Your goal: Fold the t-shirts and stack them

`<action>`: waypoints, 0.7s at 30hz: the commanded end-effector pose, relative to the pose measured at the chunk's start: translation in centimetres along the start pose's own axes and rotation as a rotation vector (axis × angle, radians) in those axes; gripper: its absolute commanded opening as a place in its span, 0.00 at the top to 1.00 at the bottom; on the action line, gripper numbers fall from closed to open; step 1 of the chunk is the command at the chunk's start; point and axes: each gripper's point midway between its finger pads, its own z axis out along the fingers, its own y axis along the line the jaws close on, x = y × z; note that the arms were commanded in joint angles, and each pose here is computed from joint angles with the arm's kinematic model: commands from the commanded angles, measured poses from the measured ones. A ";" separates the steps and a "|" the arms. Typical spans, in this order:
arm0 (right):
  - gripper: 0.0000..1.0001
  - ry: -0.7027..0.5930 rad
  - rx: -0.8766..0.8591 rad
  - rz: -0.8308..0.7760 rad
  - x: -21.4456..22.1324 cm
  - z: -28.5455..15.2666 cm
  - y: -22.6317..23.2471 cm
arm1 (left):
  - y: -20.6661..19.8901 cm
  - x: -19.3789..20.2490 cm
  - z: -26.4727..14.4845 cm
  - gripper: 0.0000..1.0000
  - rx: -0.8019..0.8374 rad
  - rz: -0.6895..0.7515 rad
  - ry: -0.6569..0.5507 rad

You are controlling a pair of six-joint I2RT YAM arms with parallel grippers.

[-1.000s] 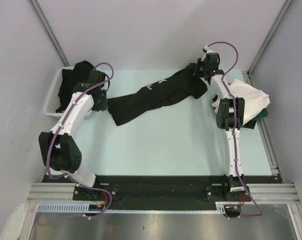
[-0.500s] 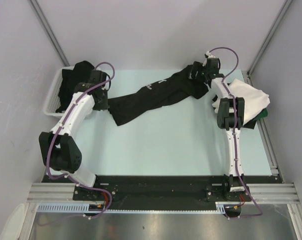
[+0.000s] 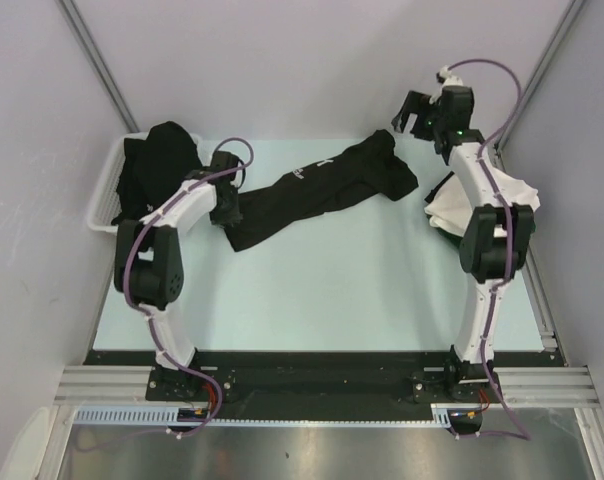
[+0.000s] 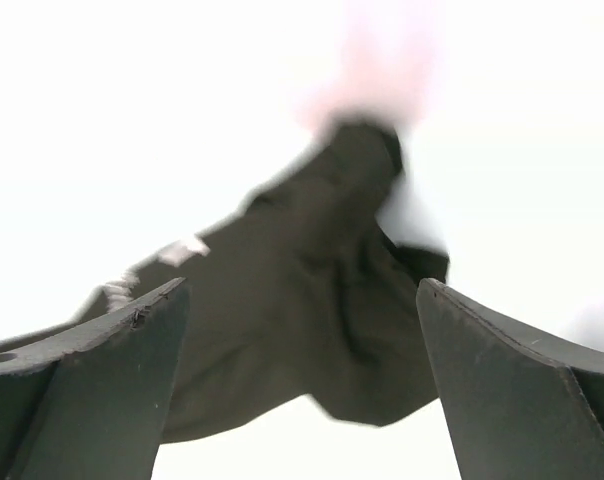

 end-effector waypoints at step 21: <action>0.00 -0.074 -0.054 -0.027 -4.6 -8.0 4.1 | 1.1 -7.6 3.5 0.26 -0.144 -0.010 -0.075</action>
